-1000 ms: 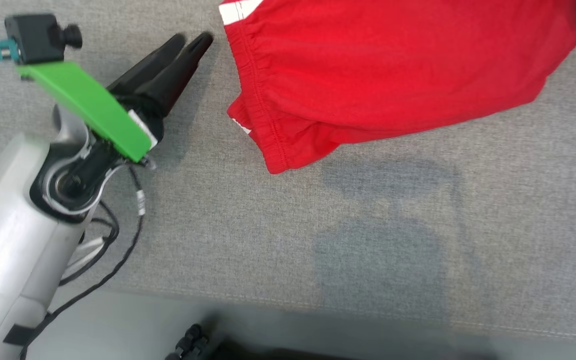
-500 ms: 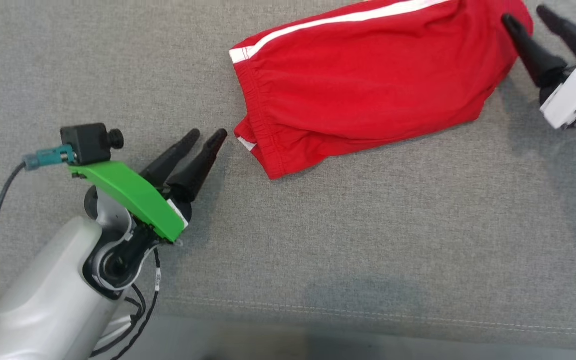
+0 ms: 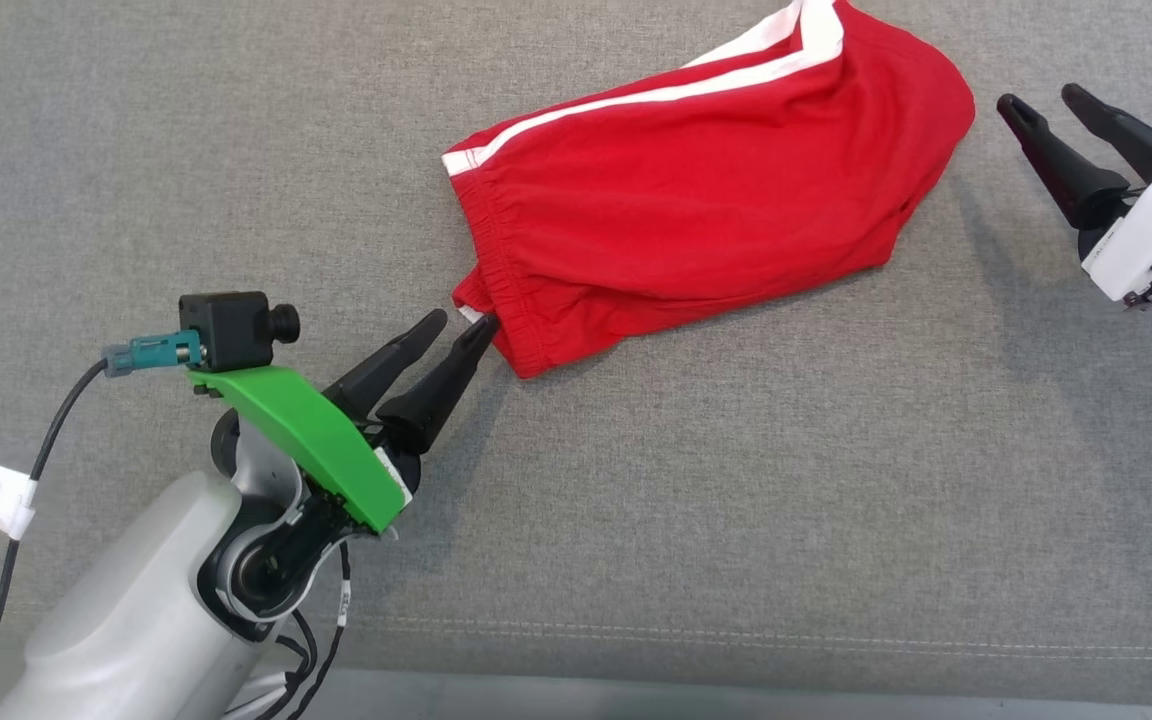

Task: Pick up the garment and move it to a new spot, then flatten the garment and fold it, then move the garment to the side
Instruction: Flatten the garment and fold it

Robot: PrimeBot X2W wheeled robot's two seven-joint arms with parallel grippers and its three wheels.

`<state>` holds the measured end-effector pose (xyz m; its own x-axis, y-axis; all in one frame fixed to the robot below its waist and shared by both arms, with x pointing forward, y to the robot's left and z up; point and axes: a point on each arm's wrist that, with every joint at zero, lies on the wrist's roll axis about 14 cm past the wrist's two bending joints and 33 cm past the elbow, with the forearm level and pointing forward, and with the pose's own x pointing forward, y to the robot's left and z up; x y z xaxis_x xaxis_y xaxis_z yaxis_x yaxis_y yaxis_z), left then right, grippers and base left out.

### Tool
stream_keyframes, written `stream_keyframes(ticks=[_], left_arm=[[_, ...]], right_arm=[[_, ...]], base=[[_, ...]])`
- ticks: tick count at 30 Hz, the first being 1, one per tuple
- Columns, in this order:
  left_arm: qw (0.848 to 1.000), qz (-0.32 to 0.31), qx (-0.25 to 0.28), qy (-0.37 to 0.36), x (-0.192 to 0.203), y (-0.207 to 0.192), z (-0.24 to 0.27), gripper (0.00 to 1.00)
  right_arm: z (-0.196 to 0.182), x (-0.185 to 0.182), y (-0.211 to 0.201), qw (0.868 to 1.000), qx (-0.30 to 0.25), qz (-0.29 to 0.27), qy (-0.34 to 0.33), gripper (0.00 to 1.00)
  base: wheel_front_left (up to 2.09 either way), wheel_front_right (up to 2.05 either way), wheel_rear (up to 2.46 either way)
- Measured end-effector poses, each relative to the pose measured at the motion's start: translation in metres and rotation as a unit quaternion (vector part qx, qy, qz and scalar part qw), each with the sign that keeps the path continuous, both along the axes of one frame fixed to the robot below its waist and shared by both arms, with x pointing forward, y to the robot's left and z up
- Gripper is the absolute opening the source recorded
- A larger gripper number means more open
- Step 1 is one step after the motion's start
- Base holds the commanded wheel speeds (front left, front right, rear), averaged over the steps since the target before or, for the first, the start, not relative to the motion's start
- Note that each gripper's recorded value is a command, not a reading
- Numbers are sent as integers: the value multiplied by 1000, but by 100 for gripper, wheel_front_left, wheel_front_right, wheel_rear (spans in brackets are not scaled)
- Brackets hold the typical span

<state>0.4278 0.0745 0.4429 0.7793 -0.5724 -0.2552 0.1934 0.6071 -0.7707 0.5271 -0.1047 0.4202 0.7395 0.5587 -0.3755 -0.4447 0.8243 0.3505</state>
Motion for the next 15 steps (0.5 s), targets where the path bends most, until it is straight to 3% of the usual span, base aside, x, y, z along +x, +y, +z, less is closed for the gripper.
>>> stream_keyframes(ticks=[15], left_arm=[[999,-22,-5,45,-4,-14,-19,100]], right_arm=[[-31,15,-7,998,-20,-5,58,100]], base=[[0,0,0]])
